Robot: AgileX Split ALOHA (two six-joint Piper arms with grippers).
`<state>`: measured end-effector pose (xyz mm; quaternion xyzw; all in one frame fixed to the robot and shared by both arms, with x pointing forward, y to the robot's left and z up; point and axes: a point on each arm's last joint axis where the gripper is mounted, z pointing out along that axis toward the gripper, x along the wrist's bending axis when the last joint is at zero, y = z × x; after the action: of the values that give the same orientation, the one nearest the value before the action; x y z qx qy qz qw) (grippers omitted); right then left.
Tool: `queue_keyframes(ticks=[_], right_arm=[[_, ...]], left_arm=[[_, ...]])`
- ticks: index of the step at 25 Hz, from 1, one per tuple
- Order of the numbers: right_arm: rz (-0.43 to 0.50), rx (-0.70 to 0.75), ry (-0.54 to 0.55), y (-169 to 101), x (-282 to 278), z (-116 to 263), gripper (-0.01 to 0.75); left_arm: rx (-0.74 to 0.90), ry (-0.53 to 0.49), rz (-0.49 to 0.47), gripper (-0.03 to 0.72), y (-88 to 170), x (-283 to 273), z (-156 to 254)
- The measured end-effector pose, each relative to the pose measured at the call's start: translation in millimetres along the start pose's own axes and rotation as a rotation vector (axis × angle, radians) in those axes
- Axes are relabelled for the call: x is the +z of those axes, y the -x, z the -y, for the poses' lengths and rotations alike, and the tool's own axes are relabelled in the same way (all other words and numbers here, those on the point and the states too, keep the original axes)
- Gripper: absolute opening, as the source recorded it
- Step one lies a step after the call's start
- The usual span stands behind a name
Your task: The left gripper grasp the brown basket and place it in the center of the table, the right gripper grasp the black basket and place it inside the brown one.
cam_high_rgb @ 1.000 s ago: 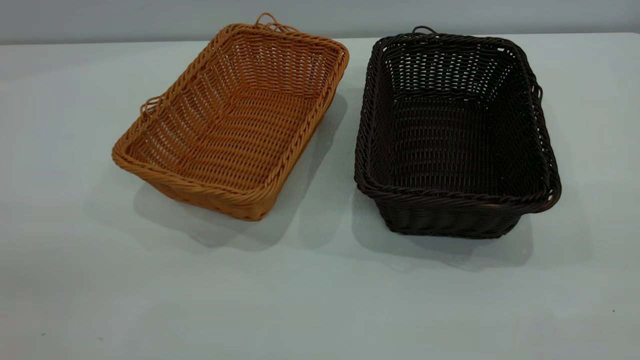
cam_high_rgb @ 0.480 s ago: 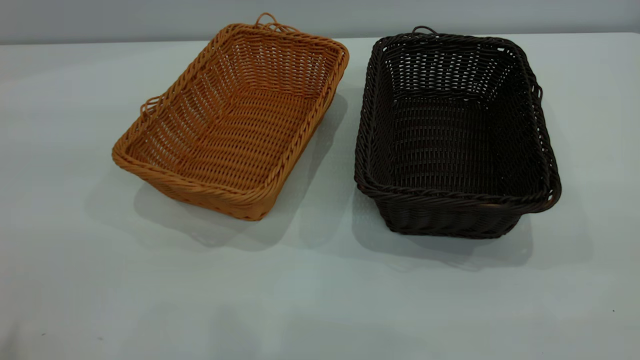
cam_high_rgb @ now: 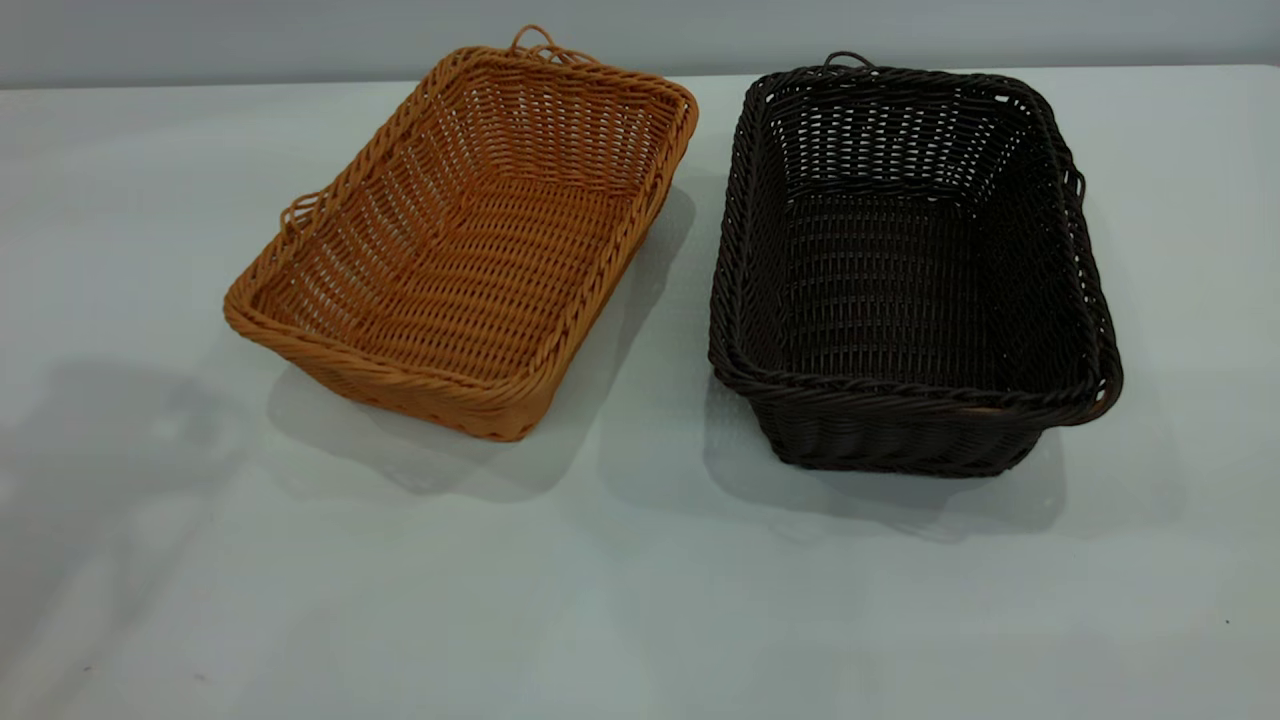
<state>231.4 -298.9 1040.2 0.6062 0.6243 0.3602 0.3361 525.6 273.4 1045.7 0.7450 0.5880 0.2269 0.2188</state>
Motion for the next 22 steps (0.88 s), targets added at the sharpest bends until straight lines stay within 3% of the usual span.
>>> queue_keyframes(ticks=[7, 22], right_arm=[[0.000, 0.001, 0.000, 0.0, 0.0, 0.0, 0.574], [-0.003, 0.057, -0.042, -0.5, 4.7, -4.4, 0.574]], left_arm=[[0.061, -0.128, 0.055, 0.562, 21.0, 81.5, -17.8], [0.106, -0.248, 0.093, 0.562, 46.9, 208.2, -19.2]])
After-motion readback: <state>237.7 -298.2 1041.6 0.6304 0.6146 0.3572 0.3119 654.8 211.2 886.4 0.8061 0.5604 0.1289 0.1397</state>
